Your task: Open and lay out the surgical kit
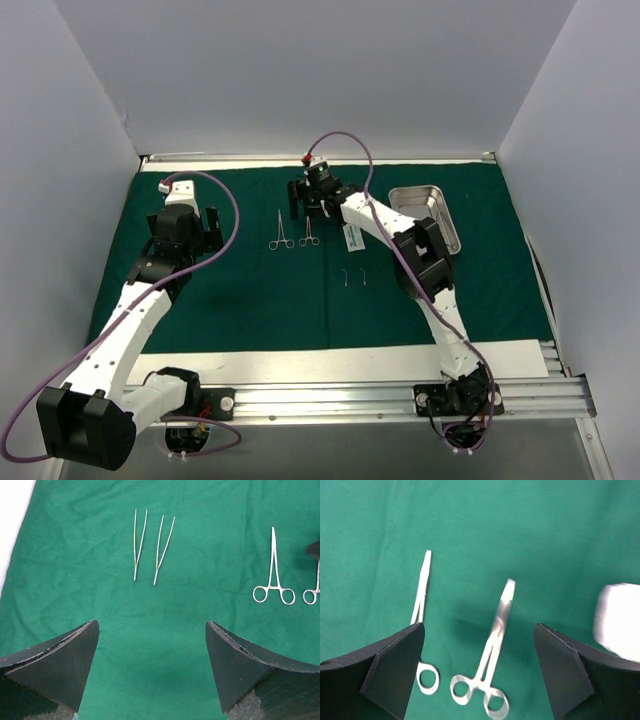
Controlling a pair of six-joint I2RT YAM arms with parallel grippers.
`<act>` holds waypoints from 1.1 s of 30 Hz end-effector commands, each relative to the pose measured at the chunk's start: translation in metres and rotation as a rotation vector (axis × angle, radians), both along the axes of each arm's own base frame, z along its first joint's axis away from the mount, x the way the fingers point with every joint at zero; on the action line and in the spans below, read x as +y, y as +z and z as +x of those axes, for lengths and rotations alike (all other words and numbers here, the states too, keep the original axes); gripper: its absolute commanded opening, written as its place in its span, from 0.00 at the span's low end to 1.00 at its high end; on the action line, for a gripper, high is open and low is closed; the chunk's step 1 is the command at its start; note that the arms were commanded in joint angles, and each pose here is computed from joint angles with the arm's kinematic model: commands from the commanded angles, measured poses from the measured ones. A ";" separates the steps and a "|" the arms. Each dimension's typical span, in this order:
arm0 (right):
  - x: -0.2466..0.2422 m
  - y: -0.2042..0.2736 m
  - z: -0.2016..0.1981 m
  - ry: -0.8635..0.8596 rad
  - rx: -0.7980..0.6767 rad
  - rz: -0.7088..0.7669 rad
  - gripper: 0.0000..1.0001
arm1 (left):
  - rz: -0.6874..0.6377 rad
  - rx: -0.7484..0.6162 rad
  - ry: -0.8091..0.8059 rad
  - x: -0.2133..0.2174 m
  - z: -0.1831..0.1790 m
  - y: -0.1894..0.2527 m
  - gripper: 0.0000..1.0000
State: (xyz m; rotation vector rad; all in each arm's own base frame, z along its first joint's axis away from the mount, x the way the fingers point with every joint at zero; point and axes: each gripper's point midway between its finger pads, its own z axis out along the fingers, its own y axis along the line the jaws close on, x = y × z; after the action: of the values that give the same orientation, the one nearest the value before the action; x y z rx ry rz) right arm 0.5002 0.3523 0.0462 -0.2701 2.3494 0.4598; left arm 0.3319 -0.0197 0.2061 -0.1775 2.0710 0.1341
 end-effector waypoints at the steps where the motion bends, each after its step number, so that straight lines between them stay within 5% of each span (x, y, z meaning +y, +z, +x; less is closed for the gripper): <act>1: -0.051 0.086 0.009 -0.142 -0.132 -0.094 0.85 | 0.001 -0.028 0.002 0.000 0.002 0.008 0.97; 5: -0.111 0.106 0.008 -0.250 -0.151 -0.166 0.84 | 0.000 -0.029 0.003 0.000 0.002 0.008 0.97; 16: -0.301 0.056 -0.025 -0.602 0.039 -0.293 0.76 | 0.002 -0.031 0.001 0.000 0.001 0.008 0.97; 23: -0.353 0.019 -0.048 -0.686 0.162 -0.262 0.67 | 0.002 -0.026 0.001 0.000 0.002 0.007 0.97; 33: -0.365 -0.015 -0.059 -0.719 0.272 -0.193 0.51 | 0.002 -0.023 0.002 0.000 0.002 0.006 0.97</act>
State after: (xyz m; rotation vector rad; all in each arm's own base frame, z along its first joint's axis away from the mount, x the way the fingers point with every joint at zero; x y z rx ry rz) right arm 0.4475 -0.0156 0.0362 0.5435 2.5221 -0.1297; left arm 0.3315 -0.0198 0.2056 -0.1767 2.0735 0.1348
